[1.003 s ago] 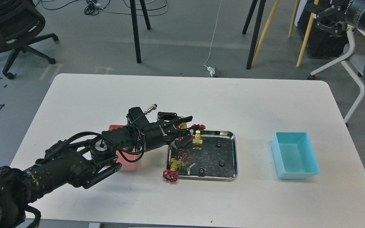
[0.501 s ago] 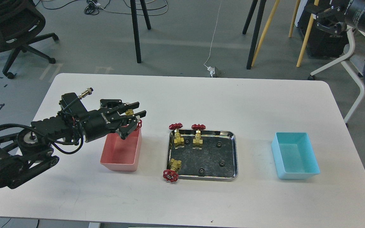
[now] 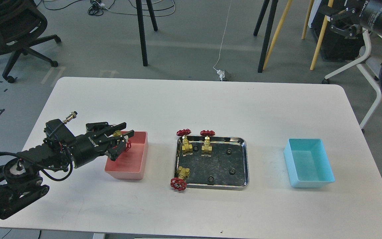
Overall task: Place valve in pink box and gear in blue box
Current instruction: 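Carry the valve with the left gripper over the pink box, then release the valve into the pink box and withdraw the left arm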
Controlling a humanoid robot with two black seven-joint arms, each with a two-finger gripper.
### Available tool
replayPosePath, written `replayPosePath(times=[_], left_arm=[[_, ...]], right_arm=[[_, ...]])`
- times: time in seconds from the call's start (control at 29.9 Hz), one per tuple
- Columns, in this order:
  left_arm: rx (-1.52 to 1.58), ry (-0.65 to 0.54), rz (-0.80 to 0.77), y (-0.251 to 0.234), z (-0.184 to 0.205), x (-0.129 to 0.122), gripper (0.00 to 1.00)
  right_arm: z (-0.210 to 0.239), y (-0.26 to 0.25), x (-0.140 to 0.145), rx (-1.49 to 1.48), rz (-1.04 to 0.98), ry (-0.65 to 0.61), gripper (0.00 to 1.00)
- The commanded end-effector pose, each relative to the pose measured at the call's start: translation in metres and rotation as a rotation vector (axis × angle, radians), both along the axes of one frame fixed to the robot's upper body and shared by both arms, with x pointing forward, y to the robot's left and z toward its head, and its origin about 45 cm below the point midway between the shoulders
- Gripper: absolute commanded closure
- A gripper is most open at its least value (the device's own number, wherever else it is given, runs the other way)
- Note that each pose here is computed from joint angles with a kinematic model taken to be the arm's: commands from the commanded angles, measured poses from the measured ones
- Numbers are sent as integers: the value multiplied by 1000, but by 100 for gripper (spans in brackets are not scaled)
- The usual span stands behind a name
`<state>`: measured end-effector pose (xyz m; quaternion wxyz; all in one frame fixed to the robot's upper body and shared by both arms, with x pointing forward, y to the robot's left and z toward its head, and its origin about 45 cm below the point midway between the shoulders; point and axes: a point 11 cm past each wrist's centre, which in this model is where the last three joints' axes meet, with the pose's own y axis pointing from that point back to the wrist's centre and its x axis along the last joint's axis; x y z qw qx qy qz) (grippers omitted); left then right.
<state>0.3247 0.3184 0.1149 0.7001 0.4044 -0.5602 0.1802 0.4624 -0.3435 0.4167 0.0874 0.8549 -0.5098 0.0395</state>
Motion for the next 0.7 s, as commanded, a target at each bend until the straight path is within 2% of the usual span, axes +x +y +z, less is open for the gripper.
replayPosePath(times=[0.0, 0.23, 0.27, 0.37, 0.53, 0.67], left_arm=[[-11, 2, 19, -2, -14, -2, 87], [-63, 19, 48, -15, -24, -5, 81], [-68, 20, 46, -18, -25, -5, 78], [-76, 18, 49, -20, -25, -5, 59], [-113, 28, 86, -19, -27, -7, 33], [-130, 30, 101, -18, -25, -6, 25]], right_arm=[[-2, 4, 1, 3, 7, 3, 1], [-2, 6, 2, 4, 8, 3, 1], [-3, 8, 2, 6, 12, 3, 1], [-3, 6, 4, 9, 3, 4, 1], [-3, 6, 5, 9, 2, 5, 1], [-4, 6, 4, 9, 5, 6, 1]])
